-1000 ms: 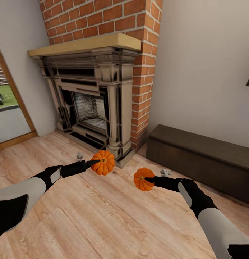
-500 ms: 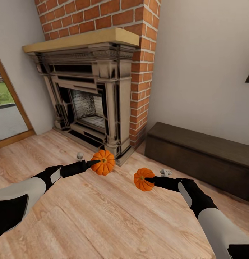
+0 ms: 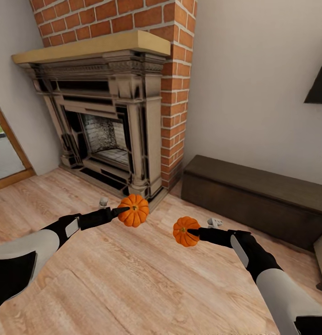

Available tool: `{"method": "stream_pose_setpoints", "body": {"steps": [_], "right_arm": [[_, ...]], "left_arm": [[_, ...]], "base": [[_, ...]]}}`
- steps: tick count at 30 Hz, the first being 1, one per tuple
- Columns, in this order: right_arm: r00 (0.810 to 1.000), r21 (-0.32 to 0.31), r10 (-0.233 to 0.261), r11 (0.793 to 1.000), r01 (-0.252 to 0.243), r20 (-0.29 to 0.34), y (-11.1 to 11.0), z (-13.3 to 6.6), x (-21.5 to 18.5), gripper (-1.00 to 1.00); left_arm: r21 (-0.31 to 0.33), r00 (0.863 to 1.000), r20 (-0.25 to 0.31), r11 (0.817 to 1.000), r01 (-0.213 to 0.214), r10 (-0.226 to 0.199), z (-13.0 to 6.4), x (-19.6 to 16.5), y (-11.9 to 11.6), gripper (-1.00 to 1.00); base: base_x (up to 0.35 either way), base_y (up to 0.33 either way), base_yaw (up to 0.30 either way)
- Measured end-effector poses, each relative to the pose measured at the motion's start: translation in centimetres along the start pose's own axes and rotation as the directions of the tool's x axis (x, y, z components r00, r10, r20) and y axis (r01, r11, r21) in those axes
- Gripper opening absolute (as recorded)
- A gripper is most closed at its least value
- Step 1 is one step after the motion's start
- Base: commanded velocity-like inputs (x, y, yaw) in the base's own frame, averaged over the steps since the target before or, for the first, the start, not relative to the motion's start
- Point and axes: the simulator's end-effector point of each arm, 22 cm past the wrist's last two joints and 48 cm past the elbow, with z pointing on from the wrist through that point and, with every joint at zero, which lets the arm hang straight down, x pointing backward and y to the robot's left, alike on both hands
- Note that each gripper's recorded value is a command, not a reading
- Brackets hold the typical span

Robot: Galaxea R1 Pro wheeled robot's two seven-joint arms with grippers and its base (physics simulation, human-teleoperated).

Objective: Place each of the two pumpkins and all three candles from the living room inside a cabinet in the living room (use any cabinet), then make sure every cabinet is closed, and position the cauldron so it is next to a table in the living room.

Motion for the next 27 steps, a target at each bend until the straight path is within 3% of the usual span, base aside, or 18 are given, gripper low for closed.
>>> {"method": "stream_pose_setpoints", "body": {"steps": [27], "right_arm": [[1.0, 0.005, -0.001, 1.0, 0.001, -0.003, -0.15, -0.07, 0.12, -1.0]], "left_arm": [[-0.007, 1.0, -0.015, 1.0, -0.006, 0.006, -0.12, 0.32, 0.08, -1.0]], "base": [[0.0, 0.0, -0.27]]}}
